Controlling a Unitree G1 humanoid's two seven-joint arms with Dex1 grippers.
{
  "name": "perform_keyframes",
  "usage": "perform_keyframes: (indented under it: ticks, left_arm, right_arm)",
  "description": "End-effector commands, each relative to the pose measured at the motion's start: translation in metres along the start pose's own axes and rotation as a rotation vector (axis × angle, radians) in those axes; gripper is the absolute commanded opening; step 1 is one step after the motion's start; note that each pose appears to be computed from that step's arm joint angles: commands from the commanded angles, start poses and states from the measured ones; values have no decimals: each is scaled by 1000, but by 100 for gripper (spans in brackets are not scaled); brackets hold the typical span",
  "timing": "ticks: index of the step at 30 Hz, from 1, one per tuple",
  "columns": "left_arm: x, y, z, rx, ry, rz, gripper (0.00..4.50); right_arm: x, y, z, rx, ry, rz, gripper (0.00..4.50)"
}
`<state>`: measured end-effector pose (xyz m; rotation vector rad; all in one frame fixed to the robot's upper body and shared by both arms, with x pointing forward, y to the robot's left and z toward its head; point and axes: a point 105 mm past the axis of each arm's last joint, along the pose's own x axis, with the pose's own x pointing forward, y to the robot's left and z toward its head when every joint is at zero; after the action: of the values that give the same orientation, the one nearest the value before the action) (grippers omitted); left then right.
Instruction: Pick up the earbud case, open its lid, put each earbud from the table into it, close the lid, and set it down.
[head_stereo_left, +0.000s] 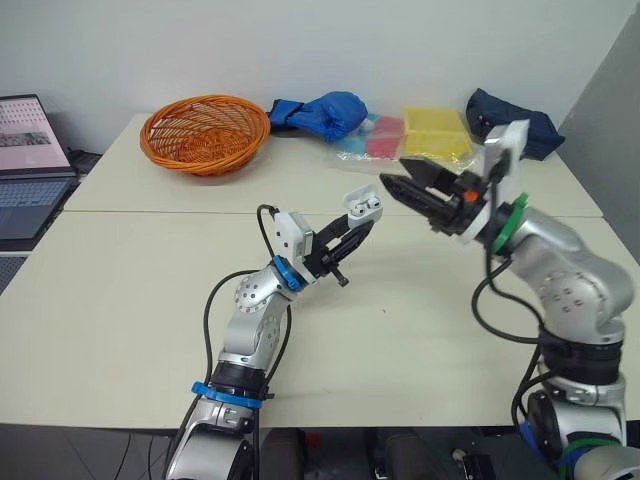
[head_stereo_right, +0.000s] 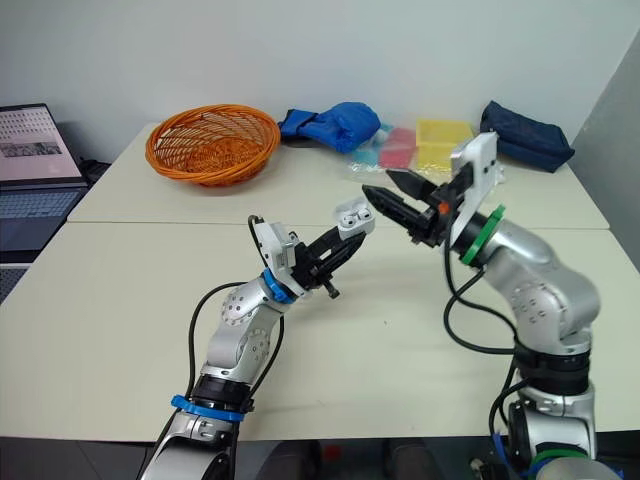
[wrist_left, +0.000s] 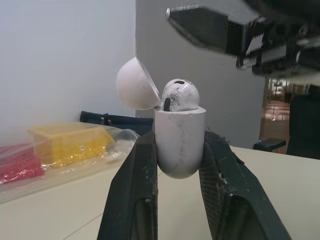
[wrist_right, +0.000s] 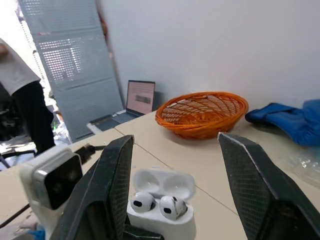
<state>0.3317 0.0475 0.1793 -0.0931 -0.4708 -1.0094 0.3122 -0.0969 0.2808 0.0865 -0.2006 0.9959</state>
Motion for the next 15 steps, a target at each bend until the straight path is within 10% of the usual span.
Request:
perform_keyframes:
  ticks: [1,9,15]
  left_arm:
    - [6,-5,10,22,-33,-57,75]
    - [8,-10,6,14,-16,-108,75]
    - [6,-18,2,15,8,-150,75]
  right_arm:
    - [3,-25,14,-138,92,-45,262]
    - [25,-58,-12,-139,260,-92,4]
    - [45,-43,-30,-161,353,43,4]
